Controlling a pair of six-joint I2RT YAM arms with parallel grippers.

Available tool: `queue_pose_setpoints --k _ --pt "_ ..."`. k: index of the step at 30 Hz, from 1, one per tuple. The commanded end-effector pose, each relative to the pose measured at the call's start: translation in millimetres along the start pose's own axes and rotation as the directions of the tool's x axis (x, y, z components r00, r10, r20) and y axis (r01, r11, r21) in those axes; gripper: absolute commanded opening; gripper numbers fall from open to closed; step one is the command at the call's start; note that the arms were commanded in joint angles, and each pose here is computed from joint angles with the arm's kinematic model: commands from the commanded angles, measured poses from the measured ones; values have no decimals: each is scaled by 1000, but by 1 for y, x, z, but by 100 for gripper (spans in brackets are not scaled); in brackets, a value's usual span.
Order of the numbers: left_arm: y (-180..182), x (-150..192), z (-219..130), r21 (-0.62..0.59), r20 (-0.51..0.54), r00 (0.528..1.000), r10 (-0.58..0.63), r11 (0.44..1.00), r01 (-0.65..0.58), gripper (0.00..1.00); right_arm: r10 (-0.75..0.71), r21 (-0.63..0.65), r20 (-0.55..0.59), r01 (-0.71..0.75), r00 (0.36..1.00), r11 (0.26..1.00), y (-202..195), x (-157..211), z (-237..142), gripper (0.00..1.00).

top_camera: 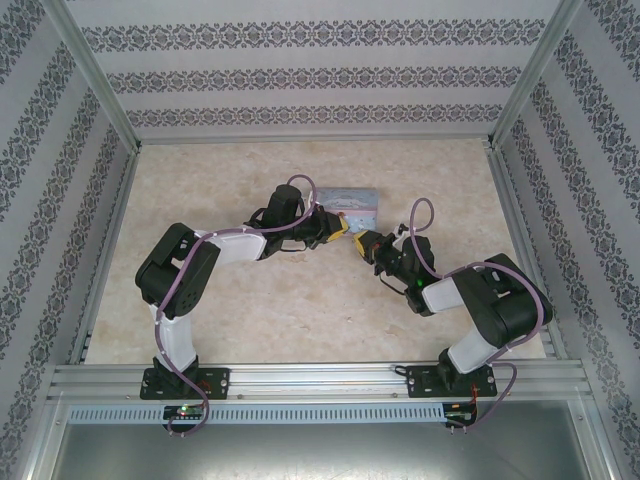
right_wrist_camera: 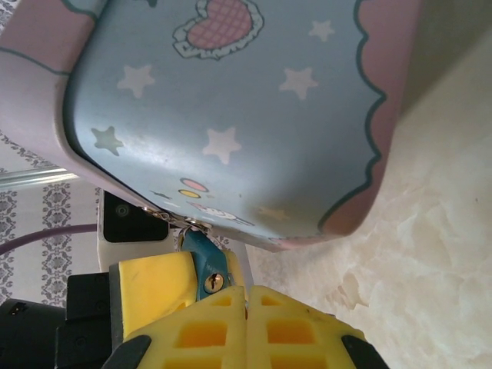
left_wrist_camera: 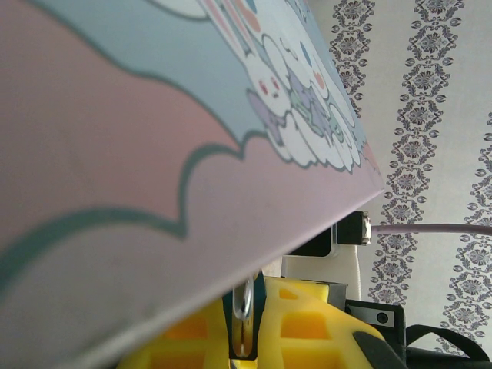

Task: Unlock a padlock with a key

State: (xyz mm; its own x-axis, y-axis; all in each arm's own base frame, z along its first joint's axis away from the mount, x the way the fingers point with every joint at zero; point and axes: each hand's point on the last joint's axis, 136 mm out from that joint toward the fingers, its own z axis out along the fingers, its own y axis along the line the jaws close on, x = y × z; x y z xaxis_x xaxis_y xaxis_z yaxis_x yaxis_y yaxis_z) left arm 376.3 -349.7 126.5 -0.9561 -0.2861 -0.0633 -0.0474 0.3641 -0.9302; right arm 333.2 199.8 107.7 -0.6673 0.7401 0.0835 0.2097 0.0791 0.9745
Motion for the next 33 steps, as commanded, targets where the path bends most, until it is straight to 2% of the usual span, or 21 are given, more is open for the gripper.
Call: queue_pose_setpoints --k 1,19,26,33 --pt "-11 0 4 26 -1 1000 31 999 -31 0 -15 -60 4 15 1000 998 23 2 2 0" --pt "-16 3 6 36 -2 999 32 999 -32 0 -22 -101 0 22 1000 995 40 6 8 0" --pt "-36 6 9 116 1 1000 -15 993 14 0 -28 -113 32 31 999 993 43 -1 13 0" --pt "-59 9 8 183 3 998 -57 982 56 0 -101 -137 40 105 994 985 50 -4 18 0"
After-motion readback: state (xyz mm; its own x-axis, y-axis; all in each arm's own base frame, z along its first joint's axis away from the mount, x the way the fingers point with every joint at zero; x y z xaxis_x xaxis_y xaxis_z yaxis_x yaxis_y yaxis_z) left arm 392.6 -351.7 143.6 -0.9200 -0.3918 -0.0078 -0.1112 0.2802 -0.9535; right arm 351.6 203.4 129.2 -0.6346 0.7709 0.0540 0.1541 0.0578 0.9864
